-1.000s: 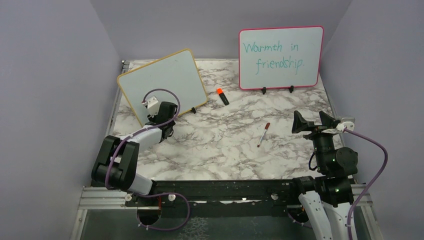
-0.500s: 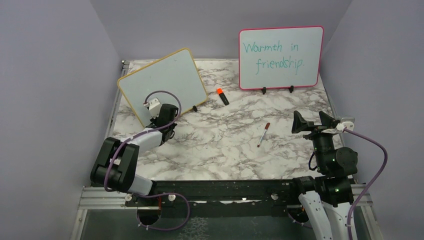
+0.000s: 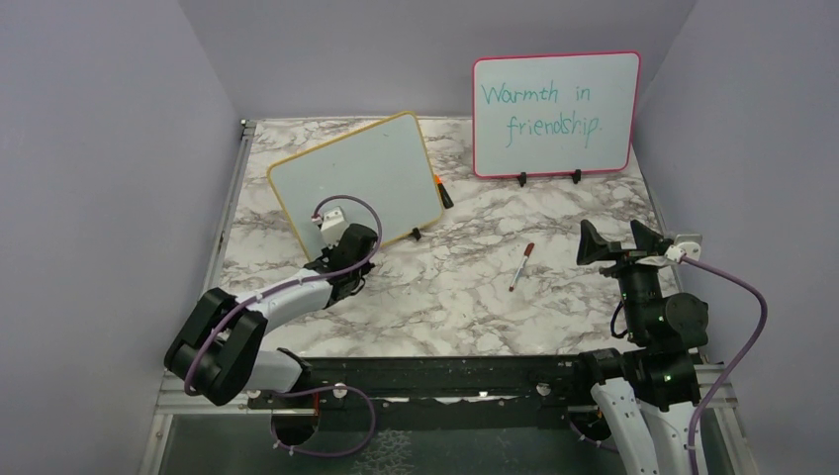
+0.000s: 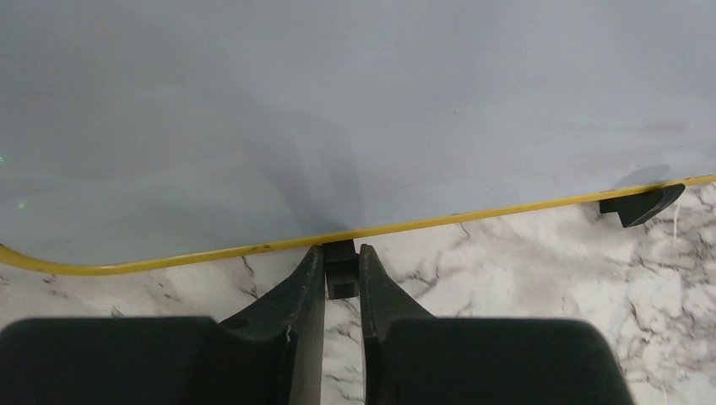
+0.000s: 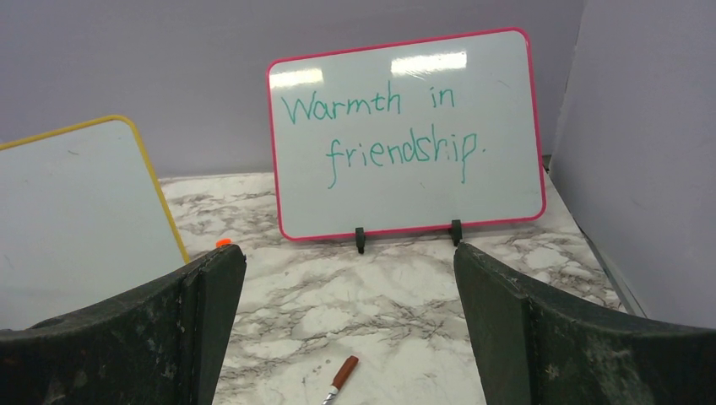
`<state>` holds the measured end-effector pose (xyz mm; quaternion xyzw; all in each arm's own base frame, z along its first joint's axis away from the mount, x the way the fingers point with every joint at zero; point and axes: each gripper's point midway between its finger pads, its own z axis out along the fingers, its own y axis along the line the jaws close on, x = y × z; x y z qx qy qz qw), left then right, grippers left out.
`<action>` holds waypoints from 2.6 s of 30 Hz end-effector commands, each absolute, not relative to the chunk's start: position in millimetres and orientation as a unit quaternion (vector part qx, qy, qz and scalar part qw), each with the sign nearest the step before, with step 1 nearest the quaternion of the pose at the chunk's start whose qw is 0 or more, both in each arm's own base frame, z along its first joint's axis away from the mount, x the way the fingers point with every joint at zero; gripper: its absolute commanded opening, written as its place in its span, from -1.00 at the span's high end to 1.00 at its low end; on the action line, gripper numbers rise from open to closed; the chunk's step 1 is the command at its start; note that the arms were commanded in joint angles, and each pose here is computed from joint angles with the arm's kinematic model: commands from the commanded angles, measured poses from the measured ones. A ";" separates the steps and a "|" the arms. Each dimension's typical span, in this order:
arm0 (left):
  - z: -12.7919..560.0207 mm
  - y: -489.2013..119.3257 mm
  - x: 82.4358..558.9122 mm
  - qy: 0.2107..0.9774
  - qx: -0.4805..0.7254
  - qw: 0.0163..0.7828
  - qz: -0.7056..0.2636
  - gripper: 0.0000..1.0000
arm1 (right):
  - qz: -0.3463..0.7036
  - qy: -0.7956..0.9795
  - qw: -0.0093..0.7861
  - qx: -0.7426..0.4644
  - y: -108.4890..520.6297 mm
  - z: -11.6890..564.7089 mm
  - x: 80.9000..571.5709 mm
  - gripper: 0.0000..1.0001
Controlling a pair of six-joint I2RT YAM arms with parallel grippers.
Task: Write a sentence on the whiteboard
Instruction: Move the whiteboard to the center of the board.
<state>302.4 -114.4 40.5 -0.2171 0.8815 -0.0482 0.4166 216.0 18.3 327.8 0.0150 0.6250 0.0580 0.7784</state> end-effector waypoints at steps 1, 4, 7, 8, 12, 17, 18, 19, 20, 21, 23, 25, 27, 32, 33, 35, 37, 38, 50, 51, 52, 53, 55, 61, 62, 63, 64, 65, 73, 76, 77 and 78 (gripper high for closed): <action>56.4 -142.0 291.7 0.871 -0.219 0.431 -0.091 1.00 | 0.063 0.609 0.790 0.013 19.6 336.4 212.2 -1.00; 53.3 -150.0 280.5 0.872 -0.221 0.426 -0.096 1.00 | 0.064 0.609 0.790 0.013 19.8 336.3 212.0 -1.00; 51.0 -161.5 268.8 0.874 -0.214 0.422 -0.106 1.00 | 0.064 0.608 0.791 0.013 19.6 337.0 211.2 -1.00; 50.7 -166.1 265.0 0.876 -0.208 0.421 -0.109 1.00 | 0.064 0.608 0.791 0.014 19.5 337.5 211.1 -1.00; 48.6 -181.1 249.7 0.883 -0.191 0.414 -0.113 1.00 | 0.063 0.607 0.792 0.015 18.9 337.4 210.7 -1.00; 50.3 -194.7 240.2 0.884 -0.178 0.416 -0.119 1.00 | 0.063 0.606 0.793 0.016 18.5 338.0 210.0 -1.00; 50.9 -197.2 239.0 0.884 -0.175 0.417 -0.119 1.00 | 0.064 0.606 0.792 0.016 18.7 337.7 210.1 -1.00; 52.5 -200.3 238.5 0.883 -0.173 0.419 -0.122 1.00 | 0.064 0.606 0.793 0.016 18.8 337.9 210.0 -1.00; 53.1 -203.8 237.3 0.883 -0.170 0.419 -0.123 1.00 | 0.064 0.606 0.793 0.015 18.9 338.2 209.9 -1.00; 54.3 -208.1 236.6 0.883 -0.167 0.419 -0.127 1.00 | 0.065 0.607 0.792 0.015 19.4 337.5 210.5 -1.00; 57.6 -217.8 235.3 0.883 -0.161 0.421 -0.133 1.00 | 0.065 0.607 0.792 0.014 19.7 337.8 210.5 -1.00; 60.8 -226.8 236.5 0.882 -0.155 0.425 -0.135 1.00 | 0.065 0.606 0.792 0.015 19.6 338.0 210.4 -1.00; 62.3 -233.6 238.6 0.882 -0.152 0.426 -0.134 1.00 | 0.066 0.606 0.793 0.015 19.6 338.2 210.0 -1.00; 62.8 -246.9 242.7 0.881 -0.144 0.430 -0.137 1.00 | 0.064 0.605 0.794 0.017 18.8 338.6 209.2 -1.00; 62.3 -249.5 242.7 0.881 -0.142 0.429 -0.138 1.00 | 0.065 0.605 0.794 0.016 18.9 338.6 209.0 -1.00; 62.2 -254.1 241.8 0.881 -0.140 0.429 -0.142 1.00 | 0.064 0.604 0.794 0.017 18.5 338.7 209.0 -1.00; 61.3 -259.5 240.4 0.881 -0.141 0.426 -0.149 1.00 | 0.064 0.604 0.794 0.018 18.2 338.9 208.7 -1.00; 59.3 -262.2 239.4 0.882 -0.140 0.423 -0.153 1.00 | 0.064 0.605 0.794 0.018 18.2 338.4 209.1 -1.00; 57.0 -287.9 228.8 0.883 -0.132 0.416 -0.169 0.97 | 0.065 0.604 0.794 0.017 18.7 339.0 208.6 -1.00; 56.9 -289.3 227.7 0.883 -0.133 0.416 -0.171 0.95 | 0.064 0.604 0.794 0.017 18.7 338.7 208.8 -1.00; 56.9 -290.6 227.1 0.883 -0.133 0.415 -0.173 0.91 | 0.065 0.604 0.794 0.017 18.7 339.0 208.7 -1.00; 56.2 -291.4 226.2 0.884 -0.132 0.414 -0.173 0.88 | 0.065 0.604 0.794 0.017 18.7 338.9 208.8 -1.00; 56.4 -292.6 225.6 0.884 -0.131 0.414 -0.173 0.80 | 0.065 0.603 0.795 0.017 18.6 339.2 208.3 -1.00; 57.3 -296.5 222.7 0.885 -0.130 0.411 -0.176 0.50 | 0.064 0.605 0.794 0.018 18.5 338.5 209.1 -1.00; 58.0 -297.5 222.3 0.885 -0.129 0.411 -0.177 0.47 | 0.064 0.605 0.793 0.017 18.8 338.1 209.5 -1.00; 58.7 -298.5 222.1 0.885 -0.129 0.410 -0.179 0.44 | 0.064 0.606 0.793 0.017 18.6 338.1 209.3 -1.00; 59.7 -300.1 221.5 0.885 -0.128 0.410 -0.181 0.41 | 0.063 0.606 0.793 0.018 18.3 338.2 209.6 -1.00; 61.1 -302.0 221.2 0.884 -0.127 0.410 -0.184 0.37 | 0.063 0.607 0.792 0.019 17.9 337.7 209.8 -1.00; 69.4 -311.0 216.5 0.883 -0.119 0.408 -0.198 0.16 | 0.070 0.614 0.786 0.023 19.5 335.8 212.9 -1.00; 68.9 -309.8 211.5 0.884 -0.122 0.403 -0.203 0.11 | 0.072 0.618 0.783 0.025 20.3 334.4 214.4 -1.00; 69.9 -309.3 209.8 0.884 -0.123 0.401 -0.206 0.07 | 0.073 0.619 0.782 0.028 19.8 334.0 215.0 -1.00; 72.5 -308.8 208.2 0.883 -0.122 0.402 -0.210 0.02 | 0.074 0.621 0.780 0.033 19.5 333.3 215.8 -1.00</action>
